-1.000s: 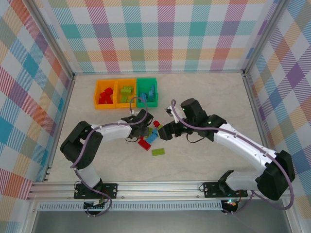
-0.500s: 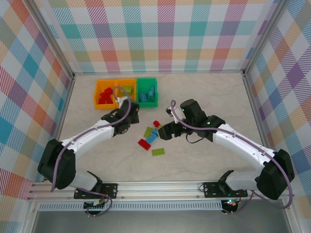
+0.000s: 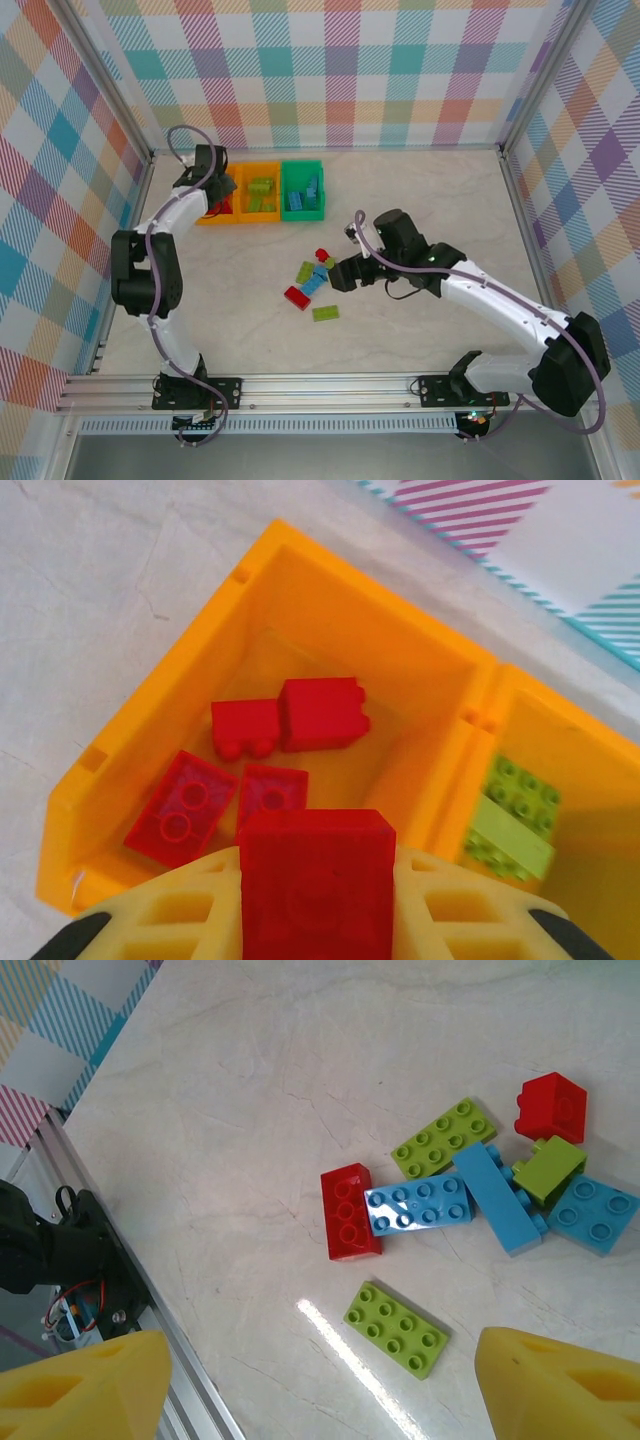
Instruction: Sort the legos into containers by color
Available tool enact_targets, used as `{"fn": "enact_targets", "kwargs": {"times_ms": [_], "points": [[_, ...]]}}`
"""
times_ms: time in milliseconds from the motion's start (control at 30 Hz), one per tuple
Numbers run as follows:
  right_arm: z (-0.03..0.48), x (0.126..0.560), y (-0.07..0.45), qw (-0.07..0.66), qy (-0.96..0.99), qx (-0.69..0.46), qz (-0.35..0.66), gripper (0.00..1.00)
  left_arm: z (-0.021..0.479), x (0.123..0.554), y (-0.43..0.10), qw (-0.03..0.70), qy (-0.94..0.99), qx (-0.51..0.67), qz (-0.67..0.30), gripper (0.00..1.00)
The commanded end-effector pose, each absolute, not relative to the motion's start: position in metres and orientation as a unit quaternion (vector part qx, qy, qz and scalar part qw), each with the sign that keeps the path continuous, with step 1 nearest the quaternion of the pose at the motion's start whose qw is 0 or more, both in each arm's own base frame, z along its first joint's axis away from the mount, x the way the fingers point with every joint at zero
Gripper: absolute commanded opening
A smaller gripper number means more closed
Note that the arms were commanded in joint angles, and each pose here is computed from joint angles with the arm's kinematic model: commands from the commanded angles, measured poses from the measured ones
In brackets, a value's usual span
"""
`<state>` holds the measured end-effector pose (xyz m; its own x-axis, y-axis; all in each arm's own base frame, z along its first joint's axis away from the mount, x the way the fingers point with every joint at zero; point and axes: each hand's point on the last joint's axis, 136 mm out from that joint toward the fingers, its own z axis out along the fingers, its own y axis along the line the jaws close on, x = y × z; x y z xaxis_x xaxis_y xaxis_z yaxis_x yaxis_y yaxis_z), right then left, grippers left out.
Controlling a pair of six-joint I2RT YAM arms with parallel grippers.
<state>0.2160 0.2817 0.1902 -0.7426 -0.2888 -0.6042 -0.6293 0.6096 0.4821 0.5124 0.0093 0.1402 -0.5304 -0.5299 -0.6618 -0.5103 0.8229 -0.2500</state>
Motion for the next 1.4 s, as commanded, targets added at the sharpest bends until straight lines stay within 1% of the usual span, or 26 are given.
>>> {"fn": "enact_targets", "kwargs": {"times_ms": [0,100,167,300,367,467,633,700,800,900,967,1033,1133,1233,1367], "points": [[0.191,0.214,0.273,0.249,0.871,-0.249,0.343,0.80,0.135,0.521,0.021,0.359,0.875,-0.321,-0.051,0.34],[0.188,0.214,0.270,0.249,0.876,-0.243,0.335,0.80,0.139,0.523,0.024,0.348,0.882,-0.314,-0.050,0.44],[0.186,0.216,0.270,0.249,0.878,-0.239,0.333,0.80,0.149,0.519,0.022,0.355,0.879,-0.312,-0.059,0.50],[0.181,0.224,0.272,0.252,0.881,-0.227,0.329,0.80,0.180,0.499,0.005,0.379,0.866,-0.306,-0.117,0.59],[0.176,0.229,0.273,0.250,0.887,-0.220,0.320,0.80,0.196,0.480,-0.006,0.386,0.862,-0.300,-0.137,0.60],[0.160,0.242,0.268,0.252,0.904,-0.199,0.283,0.80,0.227,0.442,-0.037,0.417,0.855,-0.262,-0.162,0.59],[0.127,0.261,0.261,0.237,0.928,-0.180,0.222,0.79,0.263,0.363,-0.112,0.457,0.863,-0.117,-0.181,0.58],[0.115,0.267,0.263,0.228,0.935,-0.180,0.205,0.79,0.267,0.328,-0.141,0.457,0.868,-0.049,-0.187,0.58],[0.107,0.281,0.271,0.221,0.940,-0.168,0.196,0.78,0.266,0.282,-0.164,0.445,0.877,0.026,-0.177,0.58],[0.098,0.296,0.284,0.212,0.946,-0.151,0.193,0.74,0.257,0.245,-0.172,0.417,0.892,0.095,-0.144,0.58],[0.089,0.306,0.290,0.206,0.950,-0.145,0.183,0.73,0.250,0.227,-0.174,0.394,0.899,0.142,-0.127,0.58],[0.080,0.314,0.293,0.204,0.955,-0.141,0.164,0.73,0.236,0.209,-0.179,0.357,0.905,0.191,-0.131,0.60],[0.069,0.323,0.297,0.200,0.958,-0.147,0.141,0.70,0.220,0.189,-0.180,0.318,0.911,0.215,-0.152,0.61],[0.061,0.327,0.301,0.197,0.959,-0.154,0.130,0.61,0.219,0.181,-0.175,0.327,0.904,0.219,-0.165,0.62],[0.050,0.324,0.312,0.177,0.960,-0.178,0.123,0.52,0.221,0.182,-0.159,0.358,0.897,0.213,-0.144,0.67]]}}
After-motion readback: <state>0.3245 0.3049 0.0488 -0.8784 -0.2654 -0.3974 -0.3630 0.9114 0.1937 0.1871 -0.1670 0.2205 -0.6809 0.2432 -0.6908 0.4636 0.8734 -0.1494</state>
